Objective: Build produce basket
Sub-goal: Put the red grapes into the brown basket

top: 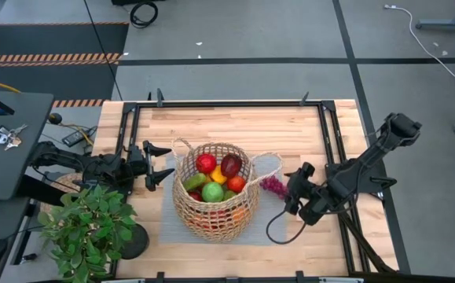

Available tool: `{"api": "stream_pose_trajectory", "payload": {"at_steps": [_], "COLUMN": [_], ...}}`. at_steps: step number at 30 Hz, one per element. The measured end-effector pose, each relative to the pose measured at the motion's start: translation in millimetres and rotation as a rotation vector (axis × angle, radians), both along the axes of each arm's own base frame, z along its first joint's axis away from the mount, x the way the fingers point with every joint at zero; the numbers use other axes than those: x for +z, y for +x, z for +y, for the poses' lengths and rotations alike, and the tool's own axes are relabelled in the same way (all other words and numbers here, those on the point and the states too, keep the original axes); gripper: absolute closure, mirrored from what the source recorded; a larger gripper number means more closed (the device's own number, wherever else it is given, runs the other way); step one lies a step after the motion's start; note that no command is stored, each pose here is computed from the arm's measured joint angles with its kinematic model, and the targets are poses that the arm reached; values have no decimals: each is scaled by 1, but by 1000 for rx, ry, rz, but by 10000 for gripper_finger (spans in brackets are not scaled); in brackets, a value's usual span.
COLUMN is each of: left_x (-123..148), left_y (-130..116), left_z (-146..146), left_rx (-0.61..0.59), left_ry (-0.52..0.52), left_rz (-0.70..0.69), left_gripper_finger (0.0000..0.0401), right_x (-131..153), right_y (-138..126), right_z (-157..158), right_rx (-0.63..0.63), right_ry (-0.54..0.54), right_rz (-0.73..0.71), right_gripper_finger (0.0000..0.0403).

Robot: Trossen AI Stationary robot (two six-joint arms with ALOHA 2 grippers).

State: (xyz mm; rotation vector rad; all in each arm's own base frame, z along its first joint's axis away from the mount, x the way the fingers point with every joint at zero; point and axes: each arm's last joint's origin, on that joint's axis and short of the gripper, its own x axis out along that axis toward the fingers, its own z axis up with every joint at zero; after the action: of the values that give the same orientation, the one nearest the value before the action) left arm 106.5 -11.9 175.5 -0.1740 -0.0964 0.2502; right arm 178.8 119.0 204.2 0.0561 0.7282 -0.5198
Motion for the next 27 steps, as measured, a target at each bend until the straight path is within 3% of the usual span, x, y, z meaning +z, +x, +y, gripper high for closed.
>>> {"api": "stream_pose_trajectory", "payload": {"at_steps": [10, 15, 23, 27], "left_x": [0, 0, 0, 0], "left_y": [0, 0, 0, 0], "left_z": [0, 0, 0, 0], "left_rx": [0, 0, 0, 0], "left_ry": [0, 0, 0, 0], "left_rz": [0, 0, 0, 0], "left_gripper_finger": [12, 12, 12, 12], "right_x": [-26, -30, -59, -71], "right_y": [-4, -8, -27, -32], "right_z": [-23, -30, -42, -48], "right_rx": [28, 81, 161, 210], "right_ry": [-89, -138, -115, -39], "right_rz": [-4, -26, -156, -276], "right_gripper_finger": [19, 8, 7, 7]}}
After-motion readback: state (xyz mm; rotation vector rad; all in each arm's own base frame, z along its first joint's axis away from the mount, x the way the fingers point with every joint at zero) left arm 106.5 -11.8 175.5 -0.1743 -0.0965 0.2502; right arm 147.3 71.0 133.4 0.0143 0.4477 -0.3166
